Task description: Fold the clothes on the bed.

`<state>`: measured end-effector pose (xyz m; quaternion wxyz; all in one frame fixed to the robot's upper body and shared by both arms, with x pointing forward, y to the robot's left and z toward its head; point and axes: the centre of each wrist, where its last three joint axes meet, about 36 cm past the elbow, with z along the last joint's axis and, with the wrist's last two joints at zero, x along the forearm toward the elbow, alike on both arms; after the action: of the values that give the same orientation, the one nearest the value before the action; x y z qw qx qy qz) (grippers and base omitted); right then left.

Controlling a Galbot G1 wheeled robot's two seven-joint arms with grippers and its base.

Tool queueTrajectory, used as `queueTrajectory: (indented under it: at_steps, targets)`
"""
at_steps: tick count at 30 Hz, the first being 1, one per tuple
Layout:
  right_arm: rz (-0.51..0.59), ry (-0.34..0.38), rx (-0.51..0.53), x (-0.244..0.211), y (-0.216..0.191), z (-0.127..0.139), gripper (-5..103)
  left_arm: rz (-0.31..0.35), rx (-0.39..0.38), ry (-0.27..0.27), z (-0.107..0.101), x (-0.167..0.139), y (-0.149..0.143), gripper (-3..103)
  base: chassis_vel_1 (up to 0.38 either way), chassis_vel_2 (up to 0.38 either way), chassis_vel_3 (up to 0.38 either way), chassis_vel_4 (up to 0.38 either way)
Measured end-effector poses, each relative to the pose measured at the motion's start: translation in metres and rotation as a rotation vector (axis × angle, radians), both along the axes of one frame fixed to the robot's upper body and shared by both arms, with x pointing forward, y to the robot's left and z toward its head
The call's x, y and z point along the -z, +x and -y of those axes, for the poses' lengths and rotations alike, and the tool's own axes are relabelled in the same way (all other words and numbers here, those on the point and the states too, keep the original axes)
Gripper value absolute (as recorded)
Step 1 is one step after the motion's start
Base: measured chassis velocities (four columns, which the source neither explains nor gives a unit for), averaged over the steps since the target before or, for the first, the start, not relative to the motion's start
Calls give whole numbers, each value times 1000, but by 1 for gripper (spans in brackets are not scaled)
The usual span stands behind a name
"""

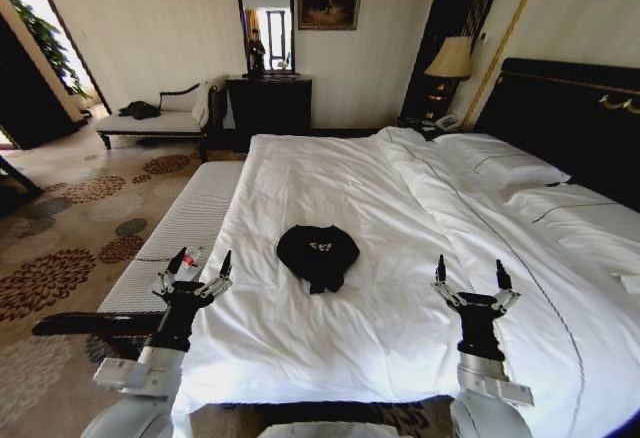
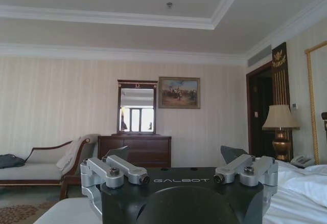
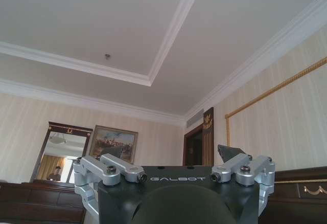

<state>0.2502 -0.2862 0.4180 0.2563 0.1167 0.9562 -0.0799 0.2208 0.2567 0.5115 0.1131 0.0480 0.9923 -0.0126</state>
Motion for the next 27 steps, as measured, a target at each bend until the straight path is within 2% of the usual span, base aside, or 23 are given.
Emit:
queueTrajectory:
  at_steps: [5, 6, 7, 9, 10, 11, 12, 14, 15, 20, 21, 24, 27]
  targets:
    - [-11, 9, 6, 0, 3, 0, 100, -12, -34, 13, -2, -2, 3, 100, 0, 0, 0, 0]
    - [-12, 3, 0, 0, 3, 1, 100, -51, -65, 9, -5, 0, 6, 100, 0, 0, 0, 0]
    - [-12, 3, 0, 0, 3, 1, 100, -51, -65, 9, -5, 0, 6, 100, 0, 0, 0, 0]
    - [-3, 0, -4, 2, 6, 2, 100, -139, -108, 16, -15, 9, 20, 100, 0, 0, 0, 0]
    - [-3, 0, -4, 2, 6, 2, 100, -139, -108, 16, -15, 9, 20, 100, 0, 0, 0, 0]
    - [1, 2, -7, 2, 8, 1, 100, -171, -114, 14, -21, 14, 28, 100, 0, 0, 0, 0]
    - [5, 11, -18, 7, 15, -3, 100, -288, -118, -69, -34, 28, 53, 100, 0, 0, 0, 0]
    - [4, 12, -21, 12, 22, -3, 100, -366, -93, -164, -38, 39, 69, 100, 0, 0, 0, 0]
    - [4, 12, -21, 12, 22, -3, 100, -366, -93, -164, -38, 39, 69, 100, 0, 0, 0, 0]
    - [3, 3, -26, 18, 33, 2, 100, -465, 75, -376, -39, 58, 107, 100, 0, 0, 0, 0]
    - [3, 3, -26, 18, 33, 2, 100, -465, 75, -376, -39, 58, 107, 100, 0, 0, 0, 0]
    - [6, 4, -28, 19, 37, 3, 100, -504, 149, -481, -35, 73, 134, 100, 0, 0, 0, 0]
    - [3, 5, -30, 21, 38, 3, 100, -520, 166, -518, -30, 84, 147, 100, 0, 0, 0, 0]
